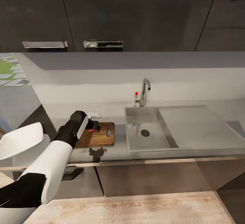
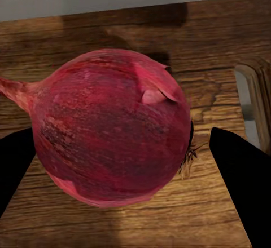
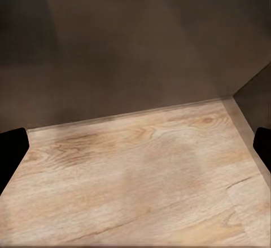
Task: In the kitchen, take the Vidalia onion out of the sink, dice it on the chopping board with the paring knife, put the diced onion into the bowl on the countertop, then place both the paring knife and the chopping board into the sink.
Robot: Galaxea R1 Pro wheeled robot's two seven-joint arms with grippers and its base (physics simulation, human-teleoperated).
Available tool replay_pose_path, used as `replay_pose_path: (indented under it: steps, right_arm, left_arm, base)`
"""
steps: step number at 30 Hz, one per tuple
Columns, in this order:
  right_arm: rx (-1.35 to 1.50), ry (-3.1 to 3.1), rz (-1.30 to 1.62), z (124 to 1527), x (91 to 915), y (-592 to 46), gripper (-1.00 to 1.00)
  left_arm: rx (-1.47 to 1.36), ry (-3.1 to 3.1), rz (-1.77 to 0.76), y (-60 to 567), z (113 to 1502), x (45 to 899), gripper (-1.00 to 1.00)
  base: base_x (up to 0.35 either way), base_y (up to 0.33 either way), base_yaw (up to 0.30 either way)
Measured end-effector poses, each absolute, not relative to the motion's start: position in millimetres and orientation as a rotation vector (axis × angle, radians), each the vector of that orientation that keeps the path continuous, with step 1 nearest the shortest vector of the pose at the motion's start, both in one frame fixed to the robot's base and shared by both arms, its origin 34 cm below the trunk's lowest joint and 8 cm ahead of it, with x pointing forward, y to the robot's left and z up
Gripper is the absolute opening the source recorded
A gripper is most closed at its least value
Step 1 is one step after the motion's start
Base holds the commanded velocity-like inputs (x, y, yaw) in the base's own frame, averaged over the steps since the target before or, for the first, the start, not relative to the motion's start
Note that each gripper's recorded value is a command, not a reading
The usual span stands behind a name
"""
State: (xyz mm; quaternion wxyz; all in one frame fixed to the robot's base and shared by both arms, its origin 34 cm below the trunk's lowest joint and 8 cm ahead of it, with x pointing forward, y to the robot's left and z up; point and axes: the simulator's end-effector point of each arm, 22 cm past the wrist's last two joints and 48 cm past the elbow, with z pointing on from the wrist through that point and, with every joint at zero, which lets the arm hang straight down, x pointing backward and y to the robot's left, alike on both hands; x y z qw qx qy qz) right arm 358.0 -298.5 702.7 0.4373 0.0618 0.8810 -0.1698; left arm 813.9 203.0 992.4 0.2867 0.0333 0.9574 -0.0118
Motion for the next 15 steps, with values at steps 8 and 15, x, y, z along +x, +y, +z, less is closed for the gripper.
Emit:
replay_pose_path:
  steps: [8, 15]
  right_arm:
    - [0.152, 2.198, -0.424, 701.1, 355.8, -298.6, 1.0]
    - [0.152, 2.204, -0.425, 699.5, 353.8, -298.6, 1.0]
  left_arm:
    - [0.089, 2.565, -0.031, 203.2, 987.6, 813.6, -1.0]
    - [0.089, 2.573, -0.032, 203.1, 982.6, 813.2, -1.0]
  base:
    - [-0.015, 0.0, 0.0]
    - [-0.001, 0.0, 0.0]
